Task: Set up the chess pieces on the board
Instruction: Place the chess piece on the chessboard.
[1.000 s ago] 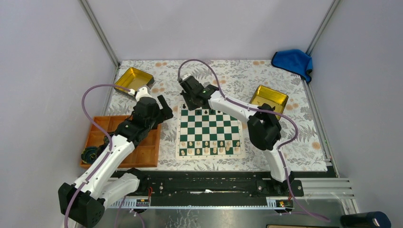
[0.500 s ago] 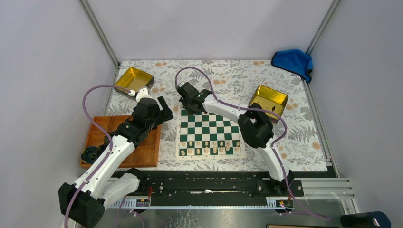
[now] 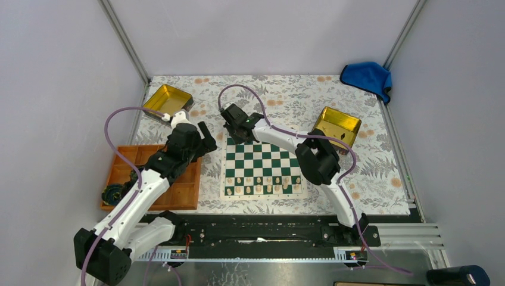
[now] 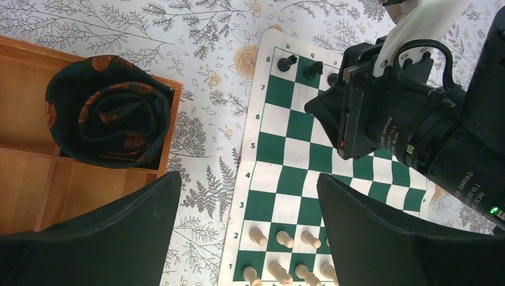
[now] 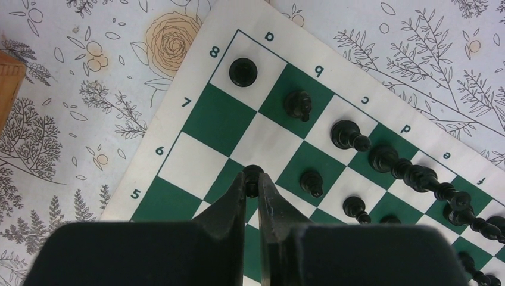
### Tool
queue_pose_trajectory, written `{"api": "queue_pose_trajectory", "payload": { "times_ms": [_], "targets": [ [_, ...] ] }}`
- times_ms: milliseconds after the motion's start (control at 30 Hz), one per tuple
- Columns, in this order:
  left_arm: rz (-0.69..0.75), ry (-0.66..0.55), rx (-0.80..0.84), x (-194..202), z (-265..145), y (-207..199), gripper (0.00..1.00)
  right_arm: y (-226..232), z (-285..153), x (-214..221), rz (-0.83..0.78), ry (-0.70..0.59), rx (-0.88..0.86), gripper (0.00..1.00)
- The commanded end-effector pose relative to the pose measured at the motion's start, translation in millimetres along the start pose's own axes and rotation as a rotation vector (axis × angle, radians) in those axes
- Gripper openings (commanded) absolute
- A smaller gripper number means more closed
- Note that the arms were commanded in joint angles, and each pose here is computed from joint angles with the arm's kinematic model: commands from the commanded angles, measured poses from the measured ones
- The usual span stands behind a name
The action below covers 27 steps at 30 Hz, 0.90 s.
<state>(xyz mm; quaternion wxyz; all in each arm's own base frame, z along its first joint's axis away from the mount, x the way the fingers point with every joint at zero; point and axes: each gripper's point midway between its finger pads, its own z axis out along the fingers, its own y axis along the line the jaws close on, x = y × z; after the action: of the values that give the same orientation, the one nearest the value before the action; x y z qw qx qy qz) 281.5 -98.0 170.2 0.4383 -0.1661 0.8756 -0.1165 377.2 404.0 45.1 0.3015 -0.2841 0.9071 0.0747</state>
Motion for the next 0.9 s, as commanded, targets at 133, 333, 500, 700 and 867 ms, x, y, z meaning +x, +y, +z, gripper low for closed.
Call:
{"api": "queue_pose_trajectory", "payload": {
  "times_ms": [133,333,500,700,867],
  "targets": [
    [0.025,0.012,-0.019,5,3,4,0.92,-4,5,-18,-0.003,-0.051,0.020,0.00],
    [0.028,0.016,-0.021,5,5,4,0.92,-7,9,-19,0.006,-0.053,0.021,0.00],
    [0.030,0.020,-0.025,6,6,5,0.92,-10,10,-21,0.014,-0.054,0.023,0.00],
    [0.033,0.025,-0.027,7,7,5,0.92,-13,13,-20,0.021,-0.050,0.022,0.00],
    [0.034,0.027,-0.026,7,8,4,0.93,-13,15,-18,0.025,-0.045,0.017,0.00]
  ]
}}
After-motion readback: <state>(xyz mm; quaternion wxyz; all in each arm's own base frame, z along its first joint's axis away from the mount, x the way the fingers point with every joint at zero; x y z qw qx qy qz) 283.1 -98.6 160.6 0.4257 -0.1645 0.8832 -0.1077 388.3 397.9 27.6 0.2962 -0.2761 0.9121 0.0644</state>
